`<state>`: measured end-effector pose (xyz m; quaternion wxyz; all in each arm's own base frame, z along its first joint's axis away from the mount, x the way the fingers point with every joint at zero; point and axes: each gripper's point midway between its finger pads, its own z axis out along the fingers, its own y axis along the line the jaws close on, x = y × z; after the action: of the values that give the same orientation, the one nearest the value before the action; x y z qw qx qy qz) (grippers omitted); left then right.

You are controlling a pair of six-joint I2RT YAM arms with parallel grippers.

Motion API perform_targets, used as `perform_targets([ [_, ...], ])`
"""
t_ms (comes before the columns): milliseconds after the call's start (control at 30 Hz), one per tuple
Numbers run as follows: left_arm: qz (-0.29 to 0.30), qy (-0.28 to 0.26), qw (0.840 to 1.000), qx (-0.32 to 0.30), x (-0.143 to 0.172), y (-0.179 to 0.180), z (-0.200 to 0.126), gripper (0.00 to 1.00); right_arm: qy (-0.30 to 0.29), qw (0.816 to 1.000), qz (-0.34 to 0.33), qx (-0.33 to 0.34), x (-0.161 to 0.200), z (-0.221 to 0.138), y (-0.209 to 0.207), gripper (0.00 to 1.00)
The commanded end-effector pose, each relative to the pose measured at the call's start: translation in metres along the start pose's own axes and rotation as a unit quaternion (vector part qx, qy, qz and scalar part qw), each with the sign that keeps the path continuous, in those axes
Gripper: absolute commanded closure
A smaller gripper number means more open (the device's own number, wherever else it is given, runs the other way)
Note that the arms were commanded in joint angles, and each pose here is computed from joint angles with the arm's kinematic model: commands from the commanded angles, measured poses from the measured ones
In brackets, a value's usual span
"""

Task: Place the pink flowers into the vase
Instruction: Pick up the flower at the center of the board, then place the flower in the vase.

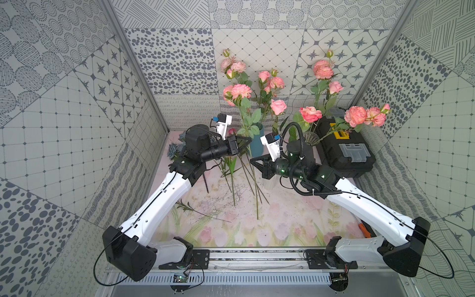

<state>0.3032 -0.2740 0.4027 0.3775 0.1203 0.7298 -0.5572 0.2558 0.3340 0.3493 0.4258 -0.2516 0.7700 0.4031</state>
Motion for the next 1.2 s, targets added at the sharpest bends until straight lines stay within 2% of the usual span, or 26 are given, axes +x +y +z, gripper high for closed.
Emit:
perform_targets([
  [0,0.020,-0.016,0.999,-0.021,-0.012,-0.002,-0.002,0.77,-0.003,1.000,-0.004,0.007,-0.004,0.005,-0.001,1.00],
  [33,0.017,-0.011,0.999,-0.038,-0.010,0.004,-0.002,0.70,-0.006,1.000,-0.005,0.013,-0.005,0.004,-0.004,1.00],
  [100,0.014,-0.004,0.998,-0.060,-0.008,0.012,-0.003,0.61,-0.008,1.000,-0.007,0.028,-0.005,0.005,-0.009,1.00],
  [200,0.015,-0.007,0.995,-0.102,-0.005,0.024,-0.009,0.55,-0.013,0.998,-0.016,0.051,-0.008,0.003,-0.016,1.00],
  [333,0.031,-0.007,0.986,-0.166,0.001,0.038,-0.027,0.54,-0.022,0.996,-0.032,0.081,-0.015,-0.003,-0.024,1.00],
  [567,0.047,0.008,0.972,-0.232,0.017,0.050,-0.057,0.53,-0.043,0.992,-0.047,0.107,-0.031,-0.013,-0.027,1.00],
  [633,0.050,-0.001,0.958,-0.284,0.018,0.064,-0.073,0.53,-0.049,0.991,-0.053,0.110,-0.036,-0.015,-0.026,1.00],
  [700,0.051,-0.013,0.937,-0.346,0.017,0.082,-0.091,0.53,-0.054,0.991,-0.059,0.112,-0.041,-0.018,-0.025,1.00],
  [867,0.038,-0.001,0.900,-0.434,0.026,0.116,-0.112,0.53,-0.069,0.988,-0.080,0.111,-0.053,-0.028,-0.019,1.00],
  [967,0.008,0.008,0.891,-0.453,0.032,0.136,-0.116,0.53,-0.078,0.986,-0.094,0.112,-0.061,-0.033,-0.015,1.00],
  [1100,-0.066,0.005,0.884,-0.464,0.033,0.165,-0.132,0.54,-0.091,0.982,-0.112,0.122,-0.071,-0.040,-0.014,1.00],
  [1167,-0.080,0.006,0.880,-0.467,0.033,0.173,-0.137,0.54,-0.093,0.980,-0.121,0.131,-0.075,-0.043,-0.016,1.00],
])
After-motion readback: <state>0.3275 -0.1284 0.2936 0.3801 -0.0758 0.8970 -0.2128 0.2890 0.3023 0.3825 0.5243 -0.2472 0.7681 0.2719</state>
